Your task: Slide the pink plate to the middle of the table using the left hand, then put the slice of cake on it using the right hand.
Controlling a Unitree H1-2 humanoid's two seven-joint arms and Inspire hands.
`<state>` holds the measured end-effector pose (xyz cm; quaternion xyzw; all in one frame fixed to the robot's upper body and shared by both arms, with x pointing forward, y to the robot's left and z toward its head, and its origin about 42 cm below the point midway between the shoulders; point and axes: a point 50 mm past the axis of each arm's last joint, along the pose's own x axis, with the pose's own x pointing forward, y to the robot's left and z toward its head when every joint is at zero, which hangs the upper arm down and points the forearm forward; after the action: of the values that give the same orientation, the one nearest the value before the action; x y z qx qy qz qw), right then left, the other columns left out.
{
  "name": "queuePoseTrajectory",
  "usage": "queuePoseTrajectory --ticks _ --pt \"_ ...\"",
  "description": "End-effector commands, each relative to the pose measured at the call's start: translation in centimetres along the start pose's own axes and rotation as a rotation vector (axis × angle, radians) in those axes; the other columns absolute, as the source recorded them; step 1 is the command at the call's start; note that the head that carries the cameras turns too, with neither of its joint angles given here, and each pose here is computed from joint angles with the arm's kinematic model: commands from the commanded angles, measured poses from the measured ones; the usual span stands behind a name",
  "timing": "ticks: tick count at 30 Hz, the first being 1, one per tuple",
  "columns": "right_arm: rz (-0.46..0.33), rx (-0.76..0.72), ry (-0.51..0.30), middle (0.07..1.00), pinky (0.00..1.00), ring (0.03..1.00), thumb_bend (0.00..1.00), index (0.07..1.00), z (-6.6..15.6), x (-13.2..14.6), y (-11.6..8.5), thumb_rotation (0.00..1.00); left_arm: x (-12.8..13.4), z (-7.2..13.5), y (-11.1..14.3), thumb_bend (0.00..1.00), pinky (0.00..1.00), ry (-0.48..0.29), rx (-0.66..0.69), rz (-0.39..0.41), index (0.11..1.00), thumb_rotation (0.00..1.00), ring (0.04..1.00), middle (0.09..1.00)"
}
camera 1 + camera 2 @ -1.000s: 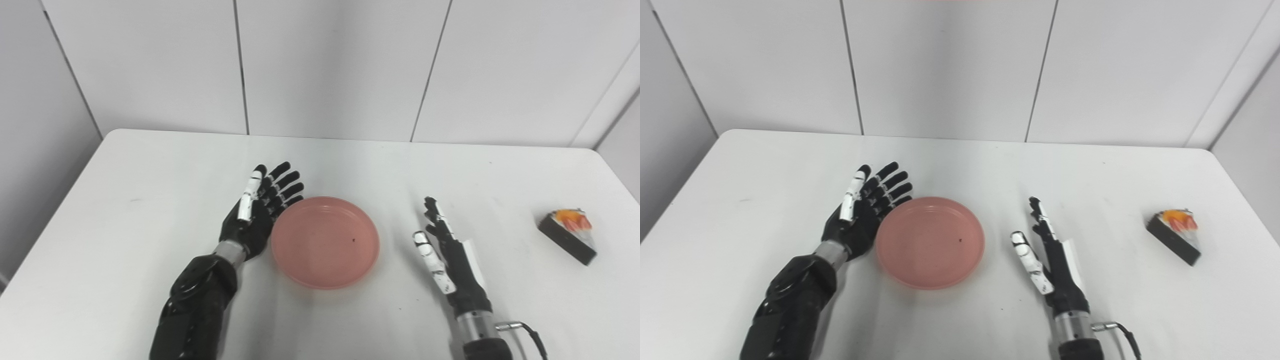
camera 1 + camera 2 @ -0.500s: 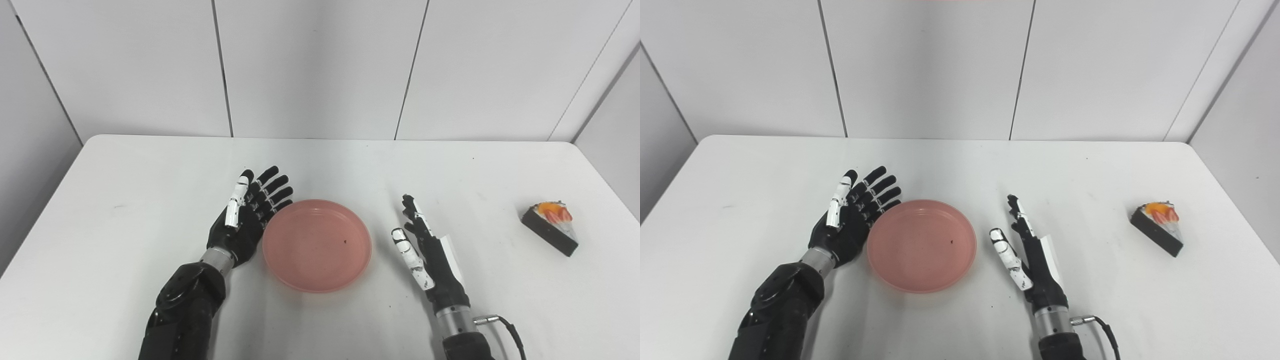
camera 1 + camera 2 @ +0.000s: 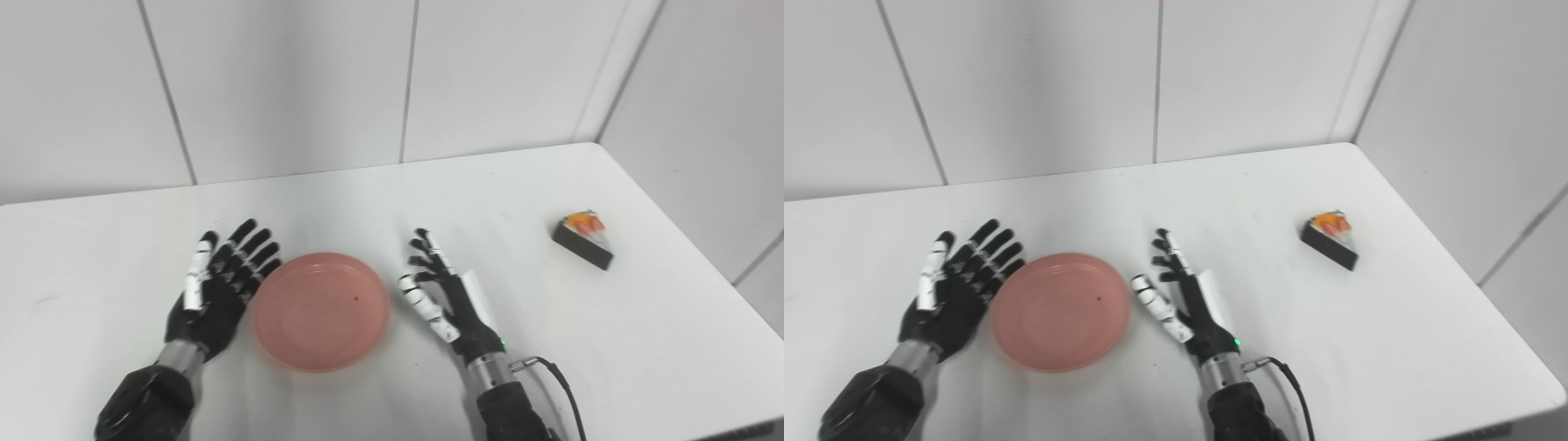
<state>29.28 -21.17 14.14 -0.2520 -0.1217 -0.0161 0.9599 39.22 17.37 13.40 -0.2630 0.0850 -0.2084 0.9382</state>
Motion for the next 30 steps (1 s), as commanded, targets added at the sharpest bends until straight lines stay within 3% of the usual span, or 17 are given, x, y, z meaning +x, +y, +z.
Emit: queuePoseTrajectory --ticks 1,5,9,11,15,30 --pt "-0.051 -0.018 -0.064 0.886 0.71 0.781 0.52 0.936 1.7 1.1 -1.1 0.89 -1.3 -2.1 2.0 0.42 0.88 0.093 -0.017 0.075 0.872 1.0 0.869 0.886" --pt "-0.096 -0.04 -0.1 0.876 0.69 0.776 0.54 0.929 3.1 1.9 -2.9 0.81 -1.3 -2.1 2.5 0.42 0.89 0.09 -0.022 0.071 0.879 1.0 0.874 0.891" --pt "-0.131 -0.077 -0.113 0.863 0.7 0.781 0.59 0.922 4.2 2.5 -4.2 0.81 -1.2 -2.1 2.8 0.43 0.89 0.09 -0.024 0.066 0.878 1.0 0.879 0.893" --pt "-0.159 -0.104 -0.124 0.857 0.67 0.773 0.68 0.928 4.8 3.0 -5.4 0.8 -1.2 -2.1 3.0 0.43 0.88 0.09 -0.021 0.061 0.876 1.0 0.876 0.89" --pt "-0.189 -0.127 -0.142 0.852 0.64 0.76 0.75 0.926 5.3 3.6 -6.8 0.74 -1.1 -2.2 3.1 0.43 0.88 0.092 -0.017 0.05 0.877 1.0 0.874 0.89" --pt "-0.245 -0.281 -0.189 0.841 0.61 0.755 0.85 0.926 6.9 4.9 -10.8 0.66 -0.9 -2.6 3.3 0.43 0.88 0.093 -0.016 0.05 0.871 1.0 0.878 0.888"
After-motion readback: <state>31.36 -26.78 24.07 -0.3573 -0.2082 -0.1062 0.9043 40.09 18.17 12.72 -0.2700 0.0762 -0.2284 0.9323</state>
